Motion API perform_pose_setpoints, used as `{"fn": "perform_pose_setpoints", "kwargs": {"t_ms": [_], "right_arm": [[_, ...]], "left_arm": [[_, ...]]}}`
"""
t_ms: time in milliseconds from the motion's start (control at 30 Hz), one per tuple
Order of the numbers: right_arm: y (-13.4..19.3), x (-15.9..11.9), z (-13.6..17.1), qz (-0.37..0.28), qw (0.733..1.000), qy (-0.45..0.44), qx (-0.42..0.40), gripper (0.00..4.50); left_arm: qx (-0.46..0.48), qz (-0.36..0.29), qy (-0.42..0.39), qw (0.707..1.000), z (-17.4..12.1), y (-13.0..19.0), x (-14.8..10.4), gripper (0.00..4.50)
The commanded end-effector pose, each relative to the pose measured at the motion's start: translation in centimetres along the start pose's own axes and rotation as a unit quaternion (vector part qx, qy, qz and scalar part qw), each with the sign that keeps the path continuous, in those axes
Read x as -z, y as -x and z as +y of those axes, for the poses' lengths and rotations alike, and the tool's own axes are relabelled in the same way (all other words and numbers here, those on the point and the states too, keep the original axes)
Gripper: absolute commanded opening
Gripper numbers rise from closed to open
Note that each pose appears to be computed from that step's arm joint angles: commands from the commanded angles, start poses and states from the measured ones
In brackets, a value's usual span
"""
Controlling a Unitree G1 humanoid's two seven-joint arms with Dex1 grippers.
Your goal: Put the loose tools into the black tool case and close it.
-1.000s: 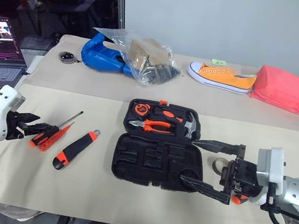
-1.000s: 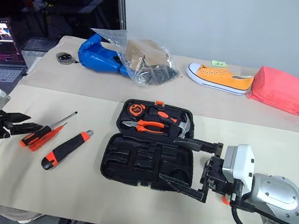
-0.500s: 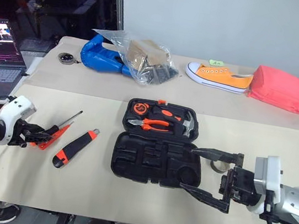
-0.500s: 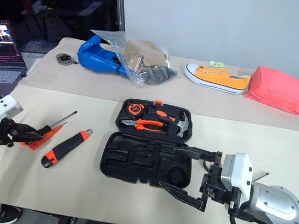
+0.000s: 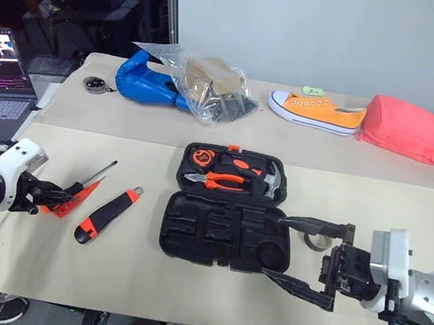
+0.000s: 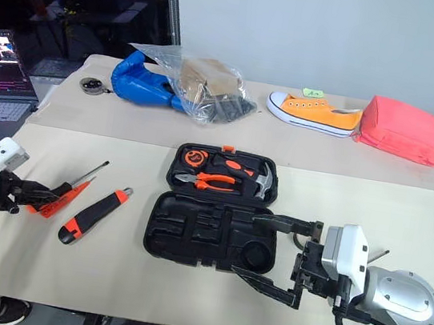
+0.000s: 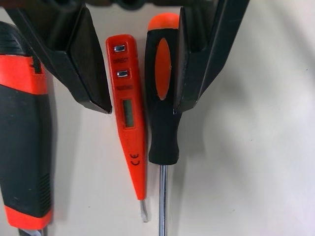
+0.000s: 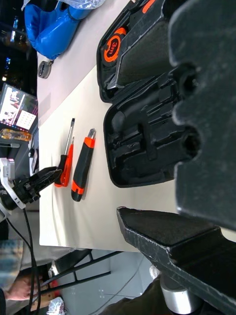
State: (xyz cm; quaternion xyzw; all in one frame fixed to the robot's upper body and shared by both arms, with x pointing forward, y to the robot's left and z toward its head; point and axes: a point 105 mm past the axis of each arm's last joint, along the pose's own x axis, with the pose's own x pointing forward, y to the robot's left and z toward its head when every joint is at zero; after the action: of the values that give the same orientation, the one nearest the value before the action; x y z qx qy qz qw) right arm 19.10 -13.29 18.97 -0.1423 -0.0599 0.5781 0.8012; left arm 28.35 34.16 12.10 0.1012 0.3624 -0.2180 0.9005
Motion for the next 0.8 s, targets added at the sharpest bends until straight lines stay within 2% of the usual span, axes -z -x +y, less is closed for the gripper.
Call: {"fn": "perform_pose_setpoints", "kwargs": {"t_ms": [33, 233, 367, 400, 533, 600, 667, 800], "right_arm": [[0.1, -0.8, 0.0, -0.008, 1.0, 0.026, 0.002, 4.5], [0.1, -0.8, 0.1, -0.008, 1.0, 0.027, 0.003, 4.5], [0.0, -0.8, 0.1, -0.01, 1.0, 0.027, 0.004, 4.5], [0.0, -0.8, 0.1, -0.01, 1.0, 0.027, 0.004, 4.5], [0.0, -0.8, 0.1, -0.012, 1.0, 0.027, 0.006, 4.5], [0.0, -0.8, 0.0, -0.012, 1.0, 0.027, 0.007, 4.5], [0.1, -0.7, -0.2, -0.013, 1.0, 0.025, 0.013, 4.5], [1.3, 0.2, -1.1, 0.007, 0.999, 0.021, 0.037, 4.5]], "left_arm": [[-0.022, -0.001, 0.0, 1.0, 1.0, 0.6, 0.2, 2.13], [-0.017, 0.018, -0.011, 1.0, 0.7, -0.2, 1.2, 2.13], [-0.01, 0.001, -0.004, 1.0, 0.4, -0.7, 1.0, 1.01], [-0.009, -0.016, -0.004, 1.0, 0.4, -0.6, 0.5, 0.84], [-0.004, -0.121, -0.031, 0.992, 0.1, 1.3, -3.3, 0.85], [0.007, -0.147, -0.048, 0.988, -0.5, 2.1, -4.6, 0.85], [0.048, -0.158, -0.085, 0.983, -2.7, 2.5, -6.5, 0.85], [0.188, -0.161, -0.191, 0.95, -10.7, 1.4, -10.6, 0.85]]}}
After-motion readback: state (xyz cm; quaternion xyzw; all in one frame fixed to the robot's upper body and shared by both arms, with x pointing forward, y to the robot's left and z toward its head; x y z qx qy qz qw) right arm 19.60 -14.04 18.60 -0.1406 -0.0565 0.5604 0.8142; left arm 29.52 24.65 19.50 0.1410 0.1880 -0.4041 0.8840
